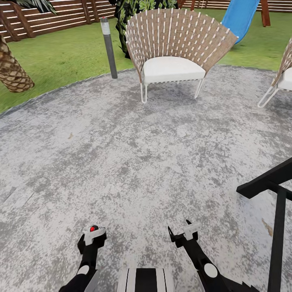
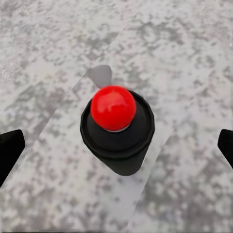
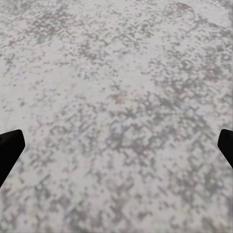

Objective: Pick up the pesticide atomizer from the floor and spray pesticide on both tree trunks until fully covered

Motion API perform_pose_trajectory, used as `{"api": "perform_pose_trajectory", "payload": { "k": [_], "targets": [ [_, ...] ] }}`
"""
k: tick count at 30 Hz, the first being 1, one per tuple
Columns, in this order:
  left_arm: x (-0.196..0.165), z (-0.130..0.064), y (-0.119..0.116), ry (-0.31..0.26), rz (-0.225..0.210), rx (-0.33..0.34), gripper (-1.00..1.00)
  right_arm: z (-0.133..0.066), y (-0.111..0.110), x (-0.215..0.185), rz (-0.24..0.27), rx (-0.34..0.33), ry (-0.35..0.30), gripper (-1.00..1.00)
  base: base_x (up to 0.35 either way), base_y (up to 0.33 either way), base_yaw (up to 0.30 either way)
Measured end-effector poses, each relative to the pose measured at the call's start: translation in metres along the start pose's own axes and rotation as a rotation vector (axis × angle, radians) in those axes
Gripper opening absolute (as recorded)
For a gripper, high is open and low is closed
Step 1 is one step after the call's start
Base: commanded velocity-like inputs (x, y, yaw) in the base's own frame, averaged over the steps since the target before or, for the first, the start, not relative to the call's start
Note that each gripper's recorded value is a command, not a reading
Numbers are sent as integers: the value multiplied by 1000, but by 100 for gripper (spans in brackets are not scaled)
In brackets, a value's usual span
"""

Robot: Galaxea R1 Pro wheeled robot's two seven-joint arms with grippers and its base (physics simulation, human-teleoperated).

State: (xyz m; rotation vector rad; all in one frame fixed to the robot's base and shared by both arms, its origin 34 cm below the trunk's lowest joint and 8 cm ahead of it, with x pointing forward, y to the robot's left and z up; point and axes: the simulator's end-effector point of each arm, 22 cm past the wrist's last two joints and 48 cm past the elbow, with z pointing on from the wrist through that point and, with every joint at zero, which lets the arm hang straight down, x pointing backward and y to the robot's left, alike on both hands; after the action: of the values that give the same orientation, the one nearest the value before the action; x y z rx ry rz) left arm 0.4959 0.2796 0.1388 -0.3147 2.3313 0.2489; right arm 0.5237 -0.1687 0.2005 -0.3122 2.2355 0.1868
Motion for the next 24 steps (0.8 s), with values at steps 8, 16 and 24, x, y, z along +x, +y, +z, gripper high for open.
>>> {"api": "perform_pose_trajectory", "payload": {
  "k": [8,16,24],
  "targets": [
    [1,0,4,3,-4,-14,100,0,0,0,0,0,1,100,0,0,0],
    [4,-1,9,17,-61,-46,100,0,0,0,0,0,1,100,0,0,0],
    [6,-1,9,21,-65,-46,100,0,0,0,0,0,1,100,0,0,0]
  ]
}}
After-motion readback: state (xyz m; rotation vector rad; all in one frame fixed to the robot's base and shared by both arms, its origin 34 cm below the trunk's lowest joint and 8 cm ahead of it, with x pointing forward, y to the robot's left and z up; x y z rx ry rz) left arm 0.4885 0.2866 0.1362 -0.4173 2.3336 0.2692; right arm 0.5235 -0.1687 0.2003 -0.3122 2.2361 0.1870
